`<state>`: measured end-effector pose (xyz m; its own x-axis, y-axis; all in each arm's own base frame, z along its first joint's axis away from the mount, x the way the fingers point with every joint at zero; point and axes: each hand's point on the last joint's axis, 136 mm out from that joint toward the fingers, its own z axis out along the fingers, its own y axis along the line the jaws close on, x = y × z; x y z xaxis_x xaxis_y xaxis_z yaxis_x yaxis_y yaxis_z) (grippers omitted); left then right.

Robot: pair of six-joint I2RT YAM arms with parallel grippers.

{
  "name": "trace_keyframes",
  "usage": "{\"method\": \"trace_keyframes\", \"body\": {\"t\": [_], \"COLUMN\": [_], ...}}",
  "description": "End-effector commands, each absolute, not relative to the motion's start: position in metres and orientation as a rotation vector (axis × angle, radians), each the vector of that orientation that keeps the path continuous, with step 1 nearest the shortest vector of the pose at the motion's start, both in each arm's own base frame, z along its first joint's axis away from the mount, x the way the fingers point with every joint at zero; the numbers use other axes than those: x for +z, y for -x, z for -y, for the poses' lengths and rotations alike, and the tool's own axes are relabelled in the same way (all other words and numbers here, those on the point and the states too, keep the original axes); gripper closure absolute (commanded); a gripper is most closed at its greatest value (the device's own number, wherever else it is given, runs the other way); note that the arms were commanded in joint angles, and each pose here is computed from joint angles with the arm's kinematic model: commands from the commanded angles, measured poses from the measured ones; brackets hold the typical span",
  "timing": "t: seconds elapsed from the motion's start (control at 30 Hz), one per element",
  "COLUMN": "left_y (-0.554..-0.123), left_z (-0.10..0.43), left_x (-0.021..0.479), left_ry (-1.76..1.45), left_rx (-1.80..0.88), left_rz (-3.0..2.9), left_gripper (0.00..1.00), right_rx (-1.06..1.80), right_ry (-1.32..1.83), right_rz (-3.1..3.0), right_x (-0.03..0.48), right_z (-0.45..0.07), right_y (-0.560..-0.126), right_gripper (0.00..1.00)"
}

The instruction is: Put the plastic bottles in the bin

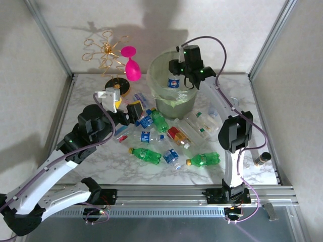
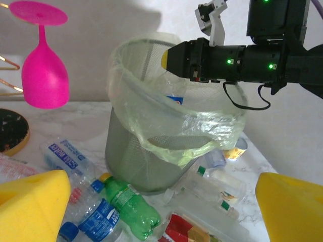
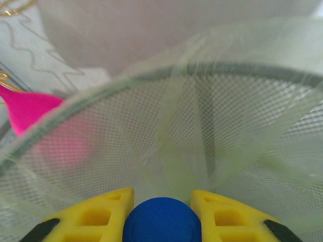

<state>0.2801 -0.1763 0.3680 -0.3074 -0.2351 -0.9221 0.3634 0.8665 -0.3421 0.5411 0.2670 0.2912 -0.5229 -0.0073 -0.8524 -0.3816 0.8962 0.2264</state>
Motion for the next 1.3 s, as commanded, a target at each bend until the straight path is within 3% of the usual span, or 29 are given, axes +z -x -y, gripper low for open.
{"method": "trace_keyframes", "body": {"t": [0.0, 0.3, 0.37, 0.5, 0.6, 0.97, 1.27], "left_y": [-0.285, -0.289, -0.292, -0.295, -0.296, -0.295, -0.281], "left_z": [0.172, 0.171, 0.166, 0.162, 0.160, 0.155, 0.146], "left_x": [0.366, 0.363, 0.359, 0.356, 0.358, 0.367, 0.380], "left_ry": [-0.061, -0.067, -0.052, -0.039, -0.027, -0.018, 0.039], "left_rx": [-0.574, -0.537, -0.496, -0.456, -0.452, -0.433, -0.509], "left_rz": [-1.812, -1.826, -1.834, -1.847, -1.842, -1.831, -1.779], "left_gripper": [0.06, 0.06, 0.06, 0.06, 0.06, 0.06, 0.05], "right_rx": [0.500, 0.498, 0.487, 0.471, 0.453, 0.414, 0.484], "right_ry": [0.280, 0.312, 0.323, 0.327, 0.327, 0.303, 0.277], "right_rz": [-2.109, -2.184, -2.204, -2.221, -2.201, -2.112, -1.979], "right_x": [0.282, 0.241, 0.231, 0.223, 0.234, 0.286, 0.372], "right_z": [-0.271, -0.284, -0.285, -0.283, -0.282, -0.268, -0.248], "right_y": [-0.548, -0.555, -0.555, -0.556, -0.558, -0.557, -0.509], "right_gripper": [0.97, 0.95, 0.90, 0.64, 0.59, 0.55, 0.59]}}
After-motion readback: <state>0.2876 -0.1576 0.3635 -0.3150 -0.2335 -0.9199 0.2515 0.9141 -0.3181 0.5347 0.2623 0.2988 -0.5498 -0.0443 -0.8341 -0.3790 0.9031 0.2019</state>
